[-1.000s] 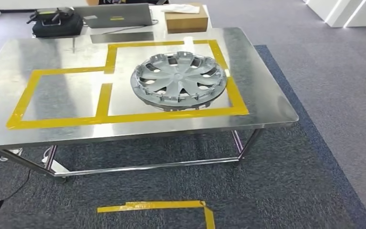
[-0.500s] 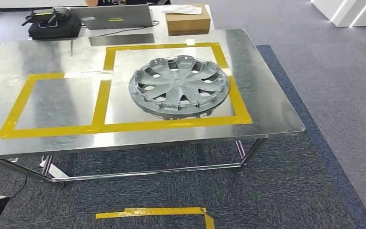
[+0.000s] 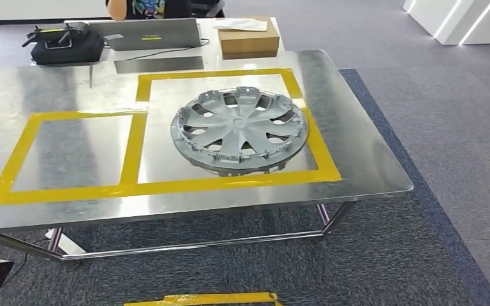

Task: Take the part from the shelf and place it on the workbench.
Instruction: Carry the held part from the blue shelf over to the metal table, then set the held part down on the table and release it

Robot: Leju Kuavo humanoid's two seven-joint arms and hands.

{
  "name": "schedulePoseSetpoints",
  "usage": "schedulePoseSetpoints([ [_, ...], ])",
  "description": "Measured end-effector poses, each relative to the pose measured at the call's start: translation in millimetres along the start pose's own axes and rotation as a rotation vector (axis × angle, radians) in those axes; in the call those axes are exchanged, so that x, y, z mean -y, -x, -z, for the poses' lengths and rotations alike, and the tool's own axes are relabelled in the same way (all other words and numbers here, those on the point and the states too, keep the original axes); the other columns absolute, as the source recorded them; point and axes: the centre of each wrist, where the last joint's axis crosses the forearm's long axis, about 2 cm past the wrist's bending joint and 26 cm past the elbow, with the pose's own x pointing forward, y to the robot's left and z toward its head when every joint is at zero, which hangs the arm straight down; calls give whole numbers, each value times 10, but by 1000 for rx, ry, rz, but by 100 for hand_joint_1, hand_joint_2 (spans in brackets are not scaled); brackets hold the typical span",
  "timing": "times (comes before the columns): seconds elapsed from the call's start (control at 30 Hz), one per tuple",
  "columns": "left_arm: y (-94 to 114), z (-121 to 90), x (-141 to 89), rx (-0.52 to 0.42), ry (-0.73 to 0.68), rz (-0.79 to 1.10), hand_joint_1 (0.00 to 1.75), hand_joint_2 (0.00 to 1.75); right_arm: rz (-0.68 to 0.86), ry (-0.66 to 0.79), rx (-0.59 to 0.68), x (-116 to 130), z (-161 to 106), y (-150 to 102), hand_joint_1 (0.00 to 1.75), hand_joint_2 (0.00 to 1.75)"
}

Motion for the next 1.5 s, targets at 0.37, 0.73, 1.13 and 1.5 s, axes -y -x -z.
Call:
schedulePoseSetpoints([
  [0.37,69,65,49,-2,23,18,175,175,-2,2,-1,13,0,1,0,0],
  [0.73,107,87,67,3,43,46,175,175,-1,3,-1,6,-1,3,0,0],
  [1.13,139,102,82,-7,62,59,175,175,-2,4,5,20,11,-25,0,0],
  [1.5,161,135,160,1,114,86,175,175,-2,3,-14,8,2,-4,0,0],
])
